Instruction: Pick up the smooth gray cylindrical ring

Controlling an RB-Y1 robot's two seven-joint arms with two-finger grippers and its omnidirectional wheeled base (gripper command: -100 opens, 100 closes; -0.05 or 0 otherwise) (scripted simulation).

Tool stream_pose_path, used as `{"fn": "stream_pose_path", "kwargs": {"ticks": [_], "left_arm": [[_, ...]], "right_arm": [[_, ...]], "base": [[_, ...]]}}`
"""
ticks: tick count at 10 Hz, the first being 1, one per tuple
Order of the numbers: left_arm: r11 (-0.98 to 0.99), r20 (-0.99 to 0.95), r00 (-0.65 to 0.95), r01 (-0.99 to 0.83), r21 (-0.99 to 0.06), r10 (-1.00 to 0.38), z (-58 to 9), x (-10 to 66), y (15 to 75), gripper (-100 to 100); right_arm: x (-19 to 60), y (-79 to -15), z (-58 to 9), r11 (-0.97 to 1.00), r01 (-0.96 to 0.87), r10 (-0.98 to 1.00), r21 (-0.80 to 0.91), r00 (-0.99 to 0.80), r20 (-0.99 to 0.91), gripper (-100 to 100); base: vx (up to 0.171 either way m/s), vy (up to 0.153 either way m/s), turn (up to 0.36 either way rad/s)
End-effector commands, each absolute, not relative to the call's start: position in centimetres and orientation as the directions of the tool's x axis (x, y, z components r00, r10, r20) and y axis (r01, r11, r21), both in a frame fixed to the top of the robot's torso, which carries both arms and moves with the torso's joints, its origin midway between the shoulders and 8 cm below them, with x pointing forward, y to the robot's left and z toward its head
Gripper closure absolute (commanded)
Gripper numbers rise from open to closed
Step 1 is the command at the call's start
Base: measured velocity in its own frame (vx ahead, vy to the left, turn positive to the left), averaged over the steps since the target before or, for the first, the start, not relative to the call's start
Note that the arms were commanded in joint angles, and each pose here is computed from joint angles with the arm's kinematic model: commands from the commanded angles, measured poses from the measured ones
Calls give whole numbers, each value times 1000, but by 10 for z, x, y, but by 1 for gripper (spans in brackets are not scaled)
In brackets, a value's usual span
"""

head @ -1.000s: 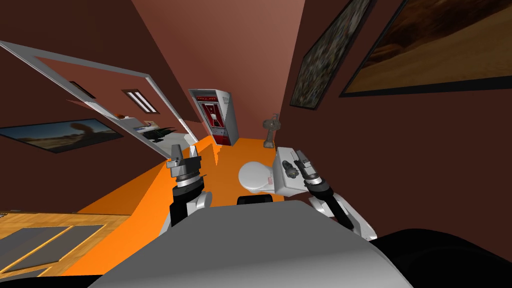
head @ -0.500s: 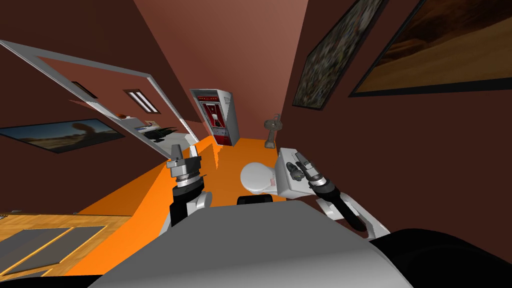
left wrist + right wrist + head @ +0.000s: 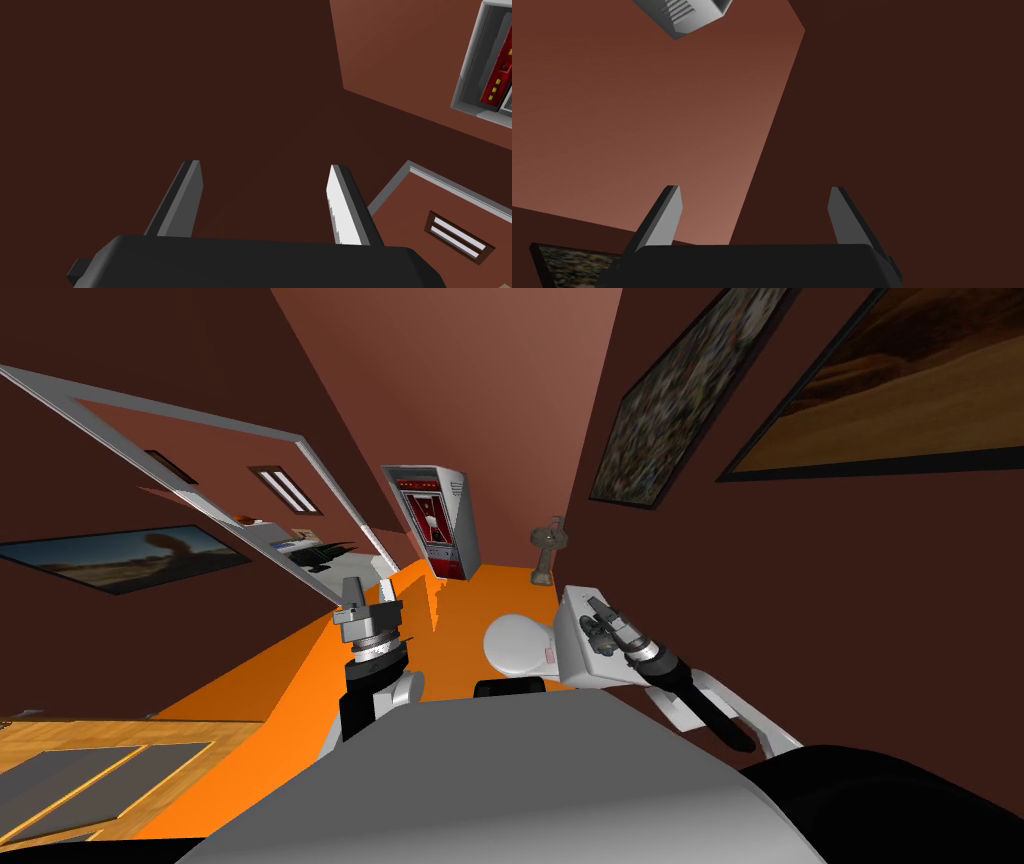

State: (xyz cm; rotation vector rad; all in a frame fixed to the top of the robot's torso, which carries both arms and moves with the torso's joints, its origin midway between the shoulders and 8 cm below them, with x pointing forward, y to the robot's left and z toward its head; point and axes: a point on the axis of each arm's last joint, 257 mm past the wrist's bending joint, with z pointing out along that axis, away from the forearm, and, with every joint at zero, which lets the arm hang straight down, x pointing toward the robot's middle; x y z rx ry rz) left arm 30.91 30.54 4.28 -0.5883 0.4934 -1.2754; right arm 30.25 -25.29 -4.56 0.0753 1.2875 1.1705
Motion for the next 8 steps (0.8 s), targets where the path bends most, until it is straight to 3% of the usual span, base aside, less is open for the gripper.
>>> {"fn": "stream_pose_path", "kwargs": {"ticks": [1, 8], "left_arm": [[183, -20, 225, 734, -654, -974, 43, 309, 305, 0], [183, -20, 225, 734, -654, -974, 43, 309, 305, 0]], "right_arm": [[300, -254, -52, 492, -625, 655, 605, -193, -731, -100], [294, -254, -75, 557, -643, 460, 526, -289, -840, -100]], "base": [[28, 49, 14], [9, 21, -10]]}}
